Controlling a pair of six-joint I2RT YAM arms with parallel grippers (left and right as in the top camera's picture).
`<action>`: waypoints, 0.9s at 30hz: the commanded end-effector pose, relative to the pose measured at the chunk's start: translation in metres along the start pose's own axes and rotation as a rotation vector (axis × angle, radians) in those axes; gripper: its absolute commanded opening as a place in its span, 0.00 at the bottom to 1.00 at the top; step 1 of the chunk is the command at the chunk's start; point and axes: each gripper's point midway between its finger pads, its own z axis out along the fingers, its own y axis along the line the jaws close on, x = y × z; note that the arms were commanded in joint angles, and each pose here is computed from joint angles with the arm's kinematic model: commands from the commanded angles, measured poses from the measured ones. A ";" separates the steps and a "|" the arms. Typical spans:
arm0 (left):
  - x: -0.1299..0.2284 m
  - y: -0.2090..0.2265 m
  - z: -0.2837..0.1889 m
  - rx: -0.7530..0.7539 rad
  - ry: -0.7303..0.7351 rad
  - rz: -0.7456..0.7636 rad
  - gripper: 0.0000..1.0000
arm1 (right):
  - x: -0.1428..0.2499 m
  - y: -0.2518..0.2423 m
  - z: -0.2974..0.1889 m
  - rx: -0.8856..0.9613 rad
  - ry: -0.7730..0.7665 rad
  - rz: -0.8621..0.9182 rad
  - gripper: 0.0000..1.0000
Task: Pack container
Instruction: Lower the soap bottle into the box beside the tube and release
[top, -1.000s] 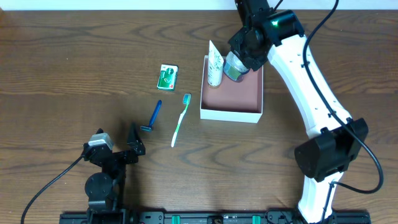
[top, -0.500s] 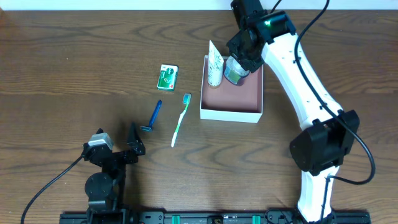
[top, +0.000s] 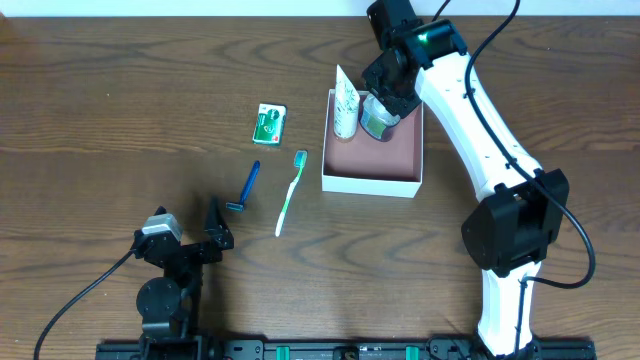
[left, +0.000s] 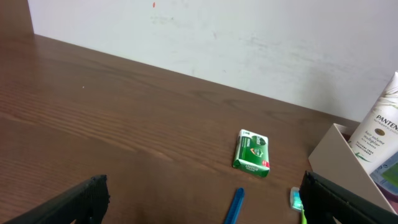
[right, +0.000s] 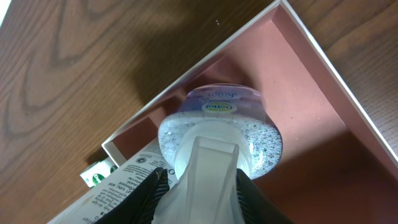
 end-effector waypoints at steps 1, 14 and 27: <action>0.016 0.005 0.002 -0.012 0.040 0.006 0.98 | -0.003 0.008 -0.012 -0.032 -0.034 0.006 0.33; 0.016 0.005 0.002 -0.012 0.040 0.006 0.98 | -0.003 0.009 -0.012 -0.035 -0.034 0.005 0.41; 0.016 0.005 0.002 -0.012 0.040 0.006 0.98 | -0.005 0.014 -0.013 -0.058 -0.040 0.006 0.44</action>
